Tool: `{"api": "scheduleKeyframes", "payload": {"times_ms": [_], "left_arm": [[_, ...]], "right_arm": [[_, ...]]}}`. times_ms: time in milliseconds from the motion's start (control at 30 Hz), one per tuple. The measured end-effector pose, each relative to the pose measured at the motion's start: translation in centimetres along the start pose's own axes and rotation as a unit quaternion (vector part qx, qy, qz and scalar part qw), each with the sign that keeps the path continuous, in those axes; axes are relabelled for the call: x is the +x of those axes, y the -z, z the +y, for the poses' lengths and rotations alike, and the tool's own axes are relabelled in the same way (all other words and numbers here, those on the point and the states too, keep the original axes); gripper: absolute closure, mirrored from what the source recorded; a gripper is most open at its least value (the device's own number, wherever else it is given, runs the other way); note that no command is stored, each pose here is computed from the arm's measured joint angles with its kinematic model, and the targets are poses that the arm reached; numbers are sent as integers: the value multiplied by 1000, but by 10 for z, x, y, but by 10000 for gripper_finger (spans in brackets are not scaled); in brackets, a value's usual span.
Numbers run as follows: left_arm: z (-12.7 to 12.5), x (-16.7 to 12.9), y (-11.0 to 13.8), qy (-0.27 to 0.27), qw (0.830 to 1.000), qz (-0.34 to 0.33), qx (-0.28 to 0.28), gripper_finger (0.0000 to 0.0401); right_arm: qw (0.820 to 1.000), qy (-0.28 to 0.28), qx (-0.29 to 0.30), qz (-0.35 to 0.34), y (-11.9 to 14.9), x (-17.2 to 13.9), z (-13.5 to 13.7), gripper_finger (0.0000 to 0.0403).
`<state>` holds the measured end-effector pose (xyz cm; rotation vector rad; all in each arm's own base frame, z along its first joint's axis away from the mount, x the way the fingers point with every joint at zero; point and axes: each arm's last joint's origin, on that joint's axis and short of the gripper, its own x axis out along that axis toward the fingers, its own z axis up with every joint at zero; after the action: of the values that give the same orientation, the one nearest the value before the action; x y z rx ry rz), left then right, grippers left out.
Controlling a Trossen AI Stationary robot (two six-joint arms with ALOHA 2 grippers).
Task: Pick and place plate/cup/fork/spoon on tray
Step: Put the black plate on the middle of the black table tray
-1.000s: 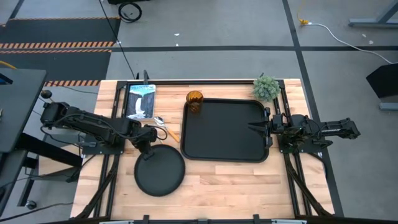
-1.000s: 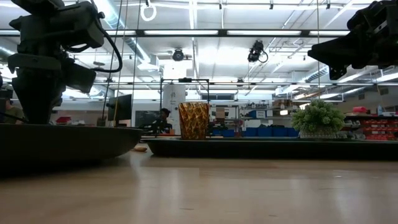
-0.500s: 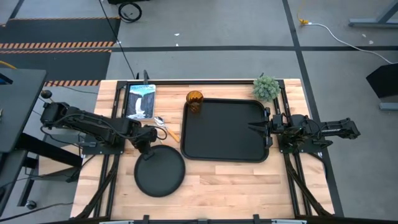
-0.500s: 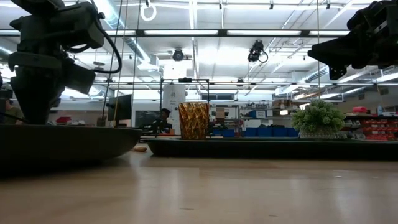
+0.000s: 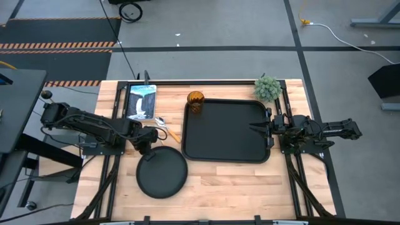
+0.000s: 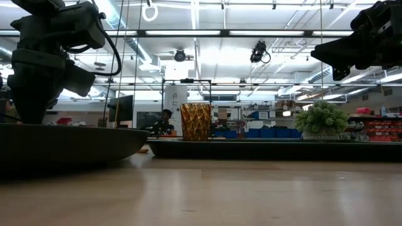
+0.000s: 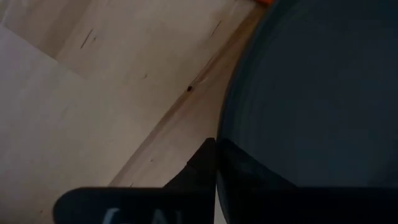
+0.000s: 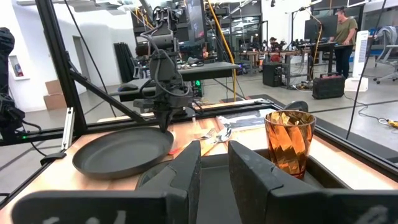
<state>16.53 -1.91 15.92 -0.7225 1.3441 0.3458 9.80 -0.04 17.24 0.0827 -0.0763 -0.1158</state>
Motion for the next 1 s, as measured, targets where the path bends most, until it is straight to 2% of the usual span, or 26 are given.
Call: {"api": "scheduleKeyframes", "payload": {"times_ms": [267,467,600,800,1000], "left_arm": [[-2,-3,-1,0,1000,-1,7,387],[-14,-23,-10,1,1000,-20,21,387],[-23,-37,-19,21,999,-43,19,387],[-32,-54,-46,54,992,-115,2,387],[-42,-54,-85,19,992,-124,19,387]], "right_arm": [[1000,0,0,0,0,0,0,315],[1000,0,0,0,0,0,0,315],[1000,0,0,0,0,0,0,315],[1000,0,0,0,0,0,0,315],[1000,0,0,-1,0,0,0,315]]}}
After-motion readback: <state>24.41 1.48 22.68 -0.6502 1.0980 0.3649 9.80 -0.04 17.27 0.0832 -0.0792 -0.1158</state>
